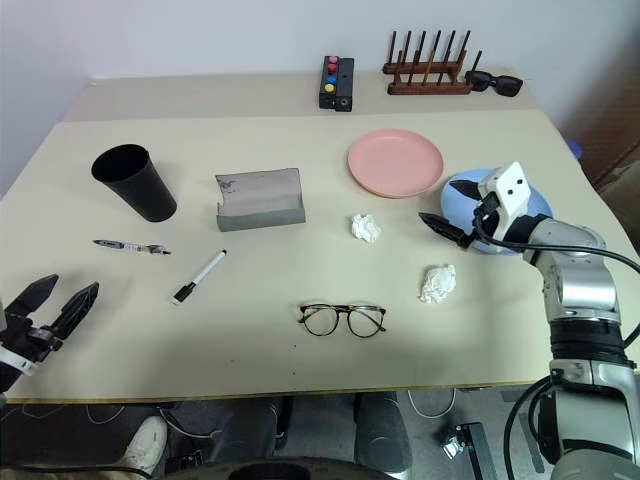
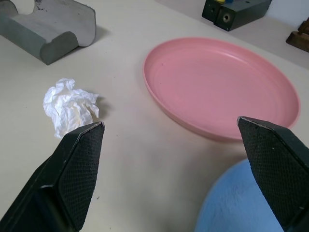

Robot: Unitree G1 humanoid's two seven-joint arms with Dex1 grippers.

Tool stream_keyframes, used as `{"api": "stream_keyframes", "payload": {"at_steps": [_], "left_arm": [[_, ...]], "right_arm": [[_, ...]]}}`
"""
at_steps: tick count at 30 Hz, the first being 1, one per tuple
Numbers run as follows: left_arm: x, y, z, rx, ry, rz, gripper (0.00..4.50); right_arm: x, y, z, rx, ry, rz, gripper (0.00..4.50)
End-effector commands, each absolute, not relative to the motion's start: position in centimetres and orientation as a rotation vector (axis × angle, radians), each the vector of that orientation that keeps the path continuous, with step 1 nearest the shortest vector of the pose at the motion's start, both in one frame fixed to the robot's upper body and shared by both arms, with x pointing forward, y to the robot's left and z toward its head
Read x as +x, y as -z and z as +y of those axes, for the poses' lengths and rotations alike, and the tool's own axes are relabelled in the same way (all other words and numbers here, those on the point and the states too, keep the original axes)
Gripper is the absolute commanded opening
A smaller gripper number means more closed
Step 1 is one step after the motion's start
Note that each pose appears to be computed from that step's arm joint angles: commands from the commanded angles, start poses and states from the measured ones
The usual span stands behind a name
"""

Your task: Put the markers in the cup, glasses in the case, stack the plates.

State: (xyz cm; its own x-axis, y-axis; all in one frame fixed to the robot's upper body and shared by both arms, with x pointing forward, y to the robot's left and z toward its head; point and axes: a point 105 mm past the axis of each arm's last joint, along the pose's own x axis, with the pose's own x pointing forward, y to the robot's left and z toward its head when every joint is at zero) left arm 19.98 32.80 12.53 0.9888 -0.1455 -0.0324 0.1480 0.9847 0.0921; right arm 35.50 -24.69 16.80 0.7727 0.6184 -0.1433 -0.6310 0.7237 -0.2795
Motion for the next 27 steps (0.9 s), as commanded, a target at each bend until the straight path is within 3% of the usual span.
{"api": "stream_keyframes", "payload": {"at_steps": [1,18,21,27], "left_arm": [[19.8,-13.5,32.9,0.114,0.144,-0.013,3.44],[21.3,-13.8,31.5,0.097,0.226,-0.009,3.44],[21.8,-13.7,30.3,0.085,0.278,0.023,4.35],[24.2,-13.3,28.0,0.16,0.361,0.1,4.46]], "right_arm": [[35.7,-18.6,-24.5,-0.362,-0.686,-0.015,4.5],[36.0,-18.2,-24.3,-0.369,-0.67,-0.052,4.5],[36.1,-18.1,-24.1,-0.376,-0.668,-0.062,4.5],[35.0,-18.3,-20.6,-0.372,-0.766,-0.128,4.5]]}}
